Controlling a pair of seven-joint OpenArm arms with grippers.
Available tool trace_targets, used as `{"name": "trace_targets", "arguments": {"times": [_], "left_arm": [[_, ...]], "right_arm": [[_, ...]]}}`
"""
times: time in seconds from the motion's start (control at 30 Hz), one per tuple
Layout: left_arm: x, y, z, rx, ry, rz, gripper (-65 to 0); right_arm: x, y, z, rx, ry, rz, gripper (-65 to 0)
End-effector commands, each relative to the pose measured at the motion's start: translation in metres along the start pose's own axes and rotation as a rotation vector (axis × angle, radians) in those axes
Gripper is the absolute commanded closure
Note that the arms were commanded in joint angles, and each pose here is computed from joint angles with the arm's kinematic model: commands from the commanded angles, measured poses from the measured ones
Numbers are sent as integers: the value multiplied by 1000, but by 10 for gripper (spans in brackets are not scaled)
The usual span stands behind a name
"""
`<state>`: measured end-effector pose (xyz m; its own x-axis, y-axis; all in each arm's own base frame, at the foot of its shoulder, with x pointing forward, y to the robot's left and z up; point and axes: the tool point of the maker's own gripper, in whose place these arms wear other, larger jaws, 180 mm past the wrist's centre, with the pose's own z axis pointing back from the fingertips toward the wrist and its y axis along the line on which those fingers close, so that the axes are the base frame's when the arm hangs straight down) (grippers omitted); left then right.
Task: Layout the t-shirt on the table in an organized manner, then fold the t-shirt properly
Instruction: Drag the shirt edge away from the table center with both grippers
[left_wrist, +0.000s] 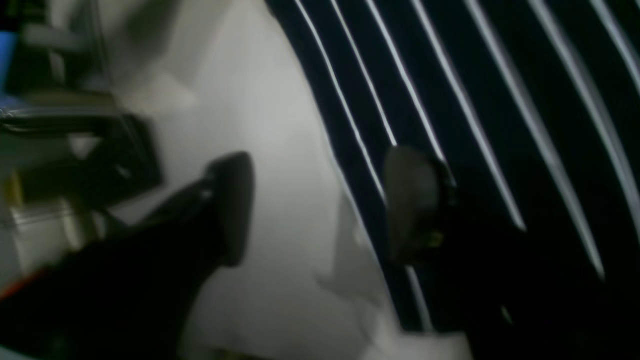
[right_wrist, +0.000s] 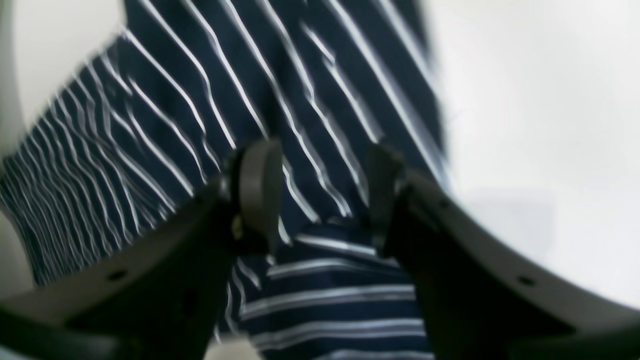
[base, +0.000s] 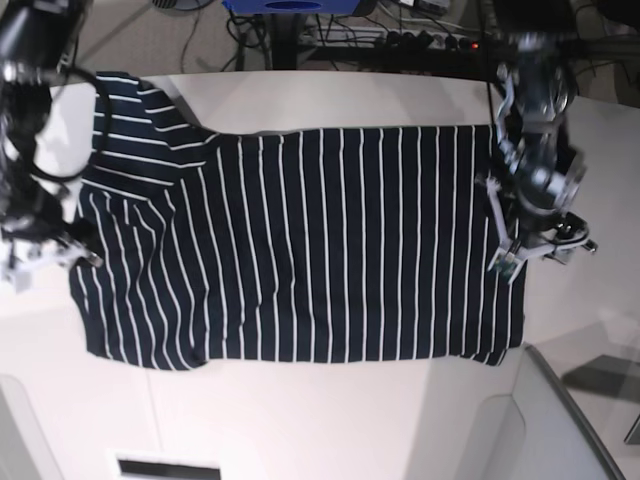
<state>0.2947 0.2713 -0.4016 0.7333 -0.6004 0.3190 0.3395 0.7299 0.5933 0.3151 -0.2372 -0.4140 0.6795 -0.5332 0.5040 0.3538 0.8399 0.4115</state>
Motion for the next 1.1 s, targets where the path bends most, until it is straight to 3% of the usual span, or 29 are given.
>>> {"name": "trace_targets", "arguments": {"times": [0.0, 0.07, 0.1, 0.3, 0.83, 1.07], "left_arm": [[10, 1, -7, -6, -14, 10, -196], [14, -12, -23, -54, 10, 20, 0], [14, -17, -28, -71, 17, 33, 0], [1, -45, -33, -133, -15, 28, 0], [-92, -111, -11, -257, 128, -40, 0], [-103, -89, -9, -218, 134, -80, 0]], "right_arm": [[10, 1, -7, -2, -17, 2, -174], [2, -3, -24, -13, 17, -10, -38], [-2, -7, -30, -22, 34, -19, 0], [-36, -34, -42, -80, 110, -67, 0], [-130, -111, -8, -233, 248, -75, 0], [-131, -131, 8, -271, 226, -34, 0]]}}
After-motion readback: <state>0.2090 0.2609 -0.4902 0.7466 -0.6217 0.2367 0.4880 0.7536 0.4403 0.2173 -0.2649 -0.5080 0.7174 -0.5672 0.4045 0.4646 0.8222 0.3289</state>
